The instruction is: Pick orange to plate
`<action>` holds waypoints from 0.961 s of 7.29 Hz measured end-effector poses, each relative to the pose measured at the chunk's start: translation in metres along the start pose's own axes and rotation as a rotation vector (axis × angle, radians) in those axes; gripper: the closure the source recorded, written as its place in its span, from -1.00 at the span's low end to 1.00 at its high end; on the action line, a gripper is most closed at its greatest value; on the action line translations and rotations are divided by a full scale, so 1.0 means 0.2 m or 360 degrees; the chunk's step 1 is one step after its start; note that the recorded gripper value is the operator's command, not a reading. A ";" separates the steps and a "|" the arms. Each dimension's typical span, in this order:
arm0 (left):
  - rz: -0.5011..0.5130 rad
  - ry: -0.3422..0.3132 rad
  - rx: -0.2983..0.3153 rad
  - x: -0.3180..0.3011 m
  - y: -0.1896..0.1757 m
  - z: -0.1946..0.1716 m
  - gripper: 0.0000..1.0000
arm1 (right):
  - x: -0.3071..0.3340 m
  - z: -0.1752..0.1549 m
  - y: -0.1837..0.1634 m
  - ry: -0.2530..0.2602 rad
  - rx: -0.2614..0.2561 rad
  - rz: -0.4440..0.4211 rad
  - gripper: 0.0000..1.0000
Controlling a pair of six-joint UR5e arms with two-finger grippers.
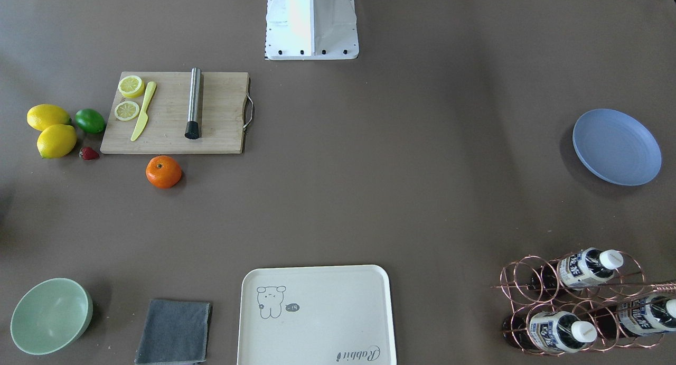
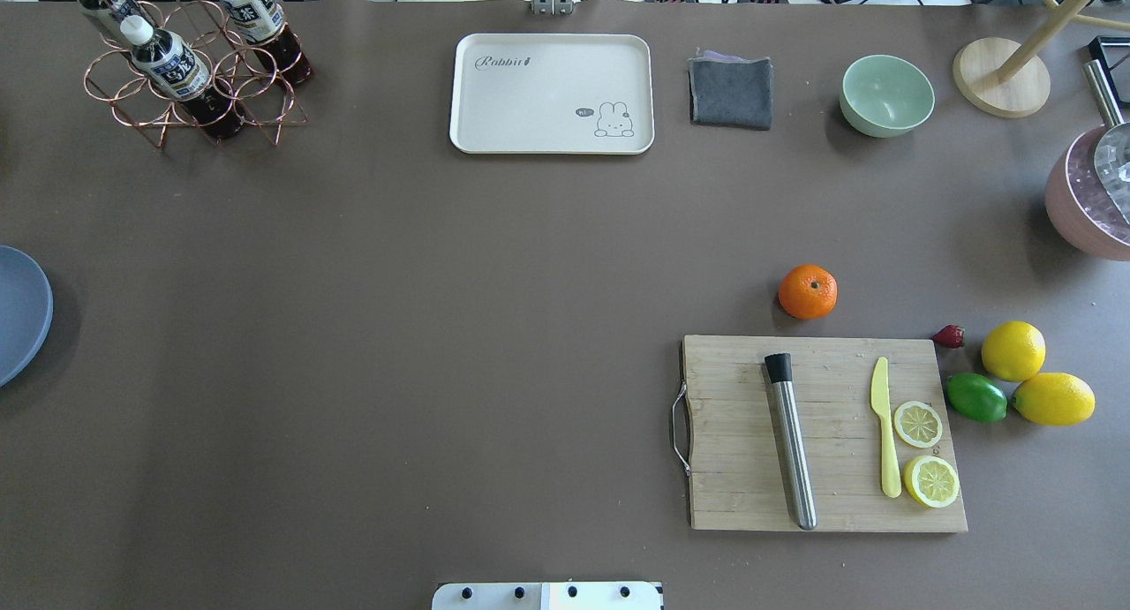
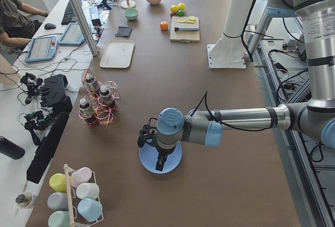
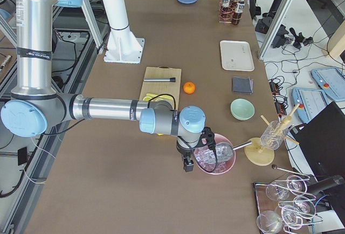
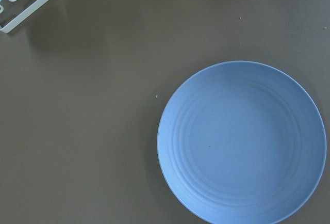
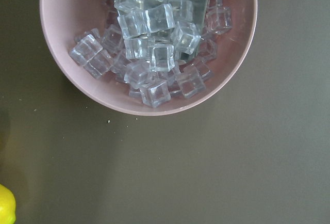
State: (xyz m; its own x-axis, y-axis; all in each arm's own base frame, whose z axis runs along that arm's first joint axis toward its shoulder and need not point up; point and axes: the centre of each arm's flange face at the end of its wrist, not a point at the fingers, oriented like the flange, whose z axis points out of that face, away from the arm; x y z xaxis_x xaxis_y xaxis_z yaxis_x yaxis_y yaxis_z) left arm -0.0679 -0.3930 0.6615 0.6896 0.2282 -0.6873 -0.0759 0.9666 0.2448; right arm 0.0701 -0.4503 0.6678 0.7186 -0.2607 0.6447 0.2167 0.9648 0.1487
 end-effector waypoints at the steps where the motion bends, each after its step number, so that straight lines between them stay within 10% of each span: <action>1: -0.0019 0.0054 0.0005 0.01 0.01 0.01 -0.95 | 0.00 0.00 0.00 -0.0002 0.0000 0.0001 -1.00; 7: -0.0199 0.0147 0.0042 0.05 0.00 -0.02 -0.95 | 0.00 0.01 0.02 -0.0013 -0.0003 0.0010 -1.00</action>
State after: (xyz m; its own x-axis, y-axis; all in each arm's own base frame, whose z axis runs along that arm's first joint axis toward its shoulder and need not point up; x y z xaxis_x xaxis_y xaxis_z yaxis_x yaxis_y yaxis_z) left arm -0.0646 -0.3897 0.6525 0.6230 0.1169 -0.7734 0.0263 0.9851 0.1701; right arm 0.0696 -0.4470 0.6696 0.7146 -0.2547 0.6516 0.2136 0.9663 0.1434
